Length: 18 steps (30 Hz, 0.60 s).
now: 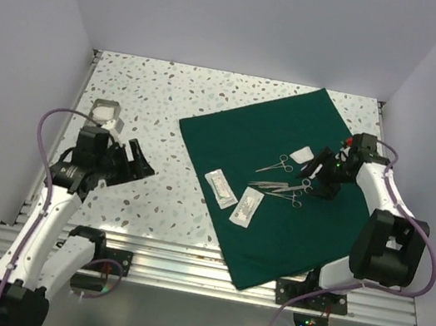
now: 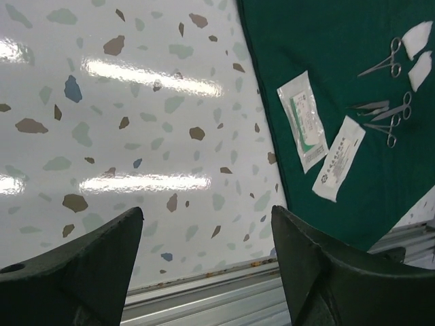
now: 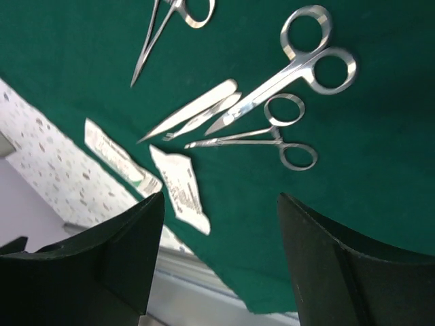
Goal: Prepare the surgical pack
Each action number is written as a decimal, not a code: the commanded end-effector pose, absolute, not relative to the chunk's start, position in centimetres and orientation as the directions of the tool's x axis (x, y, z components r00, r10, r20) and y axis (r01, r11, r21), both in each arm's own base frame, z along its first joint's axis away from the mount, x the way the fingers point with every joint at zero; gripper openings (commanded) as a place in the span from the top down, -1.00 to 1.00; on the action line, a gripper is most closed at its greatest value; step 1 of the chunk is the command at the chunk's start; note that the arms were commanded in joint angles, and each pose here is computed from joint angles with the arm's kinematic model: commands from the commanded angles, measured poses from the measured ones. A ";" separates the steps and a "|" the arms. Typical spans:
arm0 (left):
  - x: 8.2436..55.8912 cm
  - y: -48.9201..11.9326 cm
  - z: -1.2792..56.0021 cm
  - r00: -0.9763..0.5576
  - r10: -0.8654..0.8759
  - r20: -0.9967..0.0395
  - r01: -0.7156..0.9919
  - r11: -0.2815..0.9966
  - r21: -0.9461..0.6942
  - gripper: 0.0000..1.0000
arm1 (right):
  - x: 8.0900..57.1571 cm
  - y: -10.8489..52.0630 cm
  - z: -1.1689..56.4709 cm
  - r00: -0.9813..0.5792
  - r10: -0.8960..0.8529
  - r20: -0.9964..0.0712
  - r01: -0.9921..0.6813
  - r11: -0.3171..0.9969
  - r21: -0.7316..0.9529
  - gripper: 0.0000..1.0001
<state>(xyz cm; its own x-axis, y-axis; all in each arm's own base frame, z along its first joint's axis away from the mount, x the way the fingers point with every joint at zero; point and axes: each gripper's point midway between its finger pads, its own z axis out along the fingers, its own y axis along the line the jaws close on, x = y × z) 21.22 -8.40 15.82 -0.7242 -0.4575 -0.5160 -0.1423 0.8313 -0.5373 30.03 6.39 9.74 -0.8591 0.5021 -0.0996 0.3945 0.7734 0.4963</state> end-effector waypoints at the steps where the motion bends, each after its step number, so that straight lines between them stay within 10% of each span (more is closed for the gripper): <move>1: 21.9 -9.7 16.5 -0.762 -0.308 -0.570 0.020 0.868 -0.496 -0.61 | 32.0 3.8 10.4 -0.823 0.510 -0.249 0.351 0.802 0.484 -0.43; 18: 20.3 -14.4 14.8 -0.863 -0.113 -0.492 0.175 0.847 -0.502 -0.64 | 39.0 0.8 5.0 -0.745 0.619 -0.251 0.422 0.727 0.542 -0.19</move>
<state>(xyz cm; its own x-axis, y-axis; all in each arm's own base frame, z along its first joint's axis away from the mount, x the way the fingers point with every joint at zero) 19.40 -13.61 12.86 -0.8884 -0.1475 -0.4347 0.0987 0.8634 -0.4947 35.49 1.42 3.91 -0.7791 0.6045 -0.1662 0.4669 0.7363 0.4897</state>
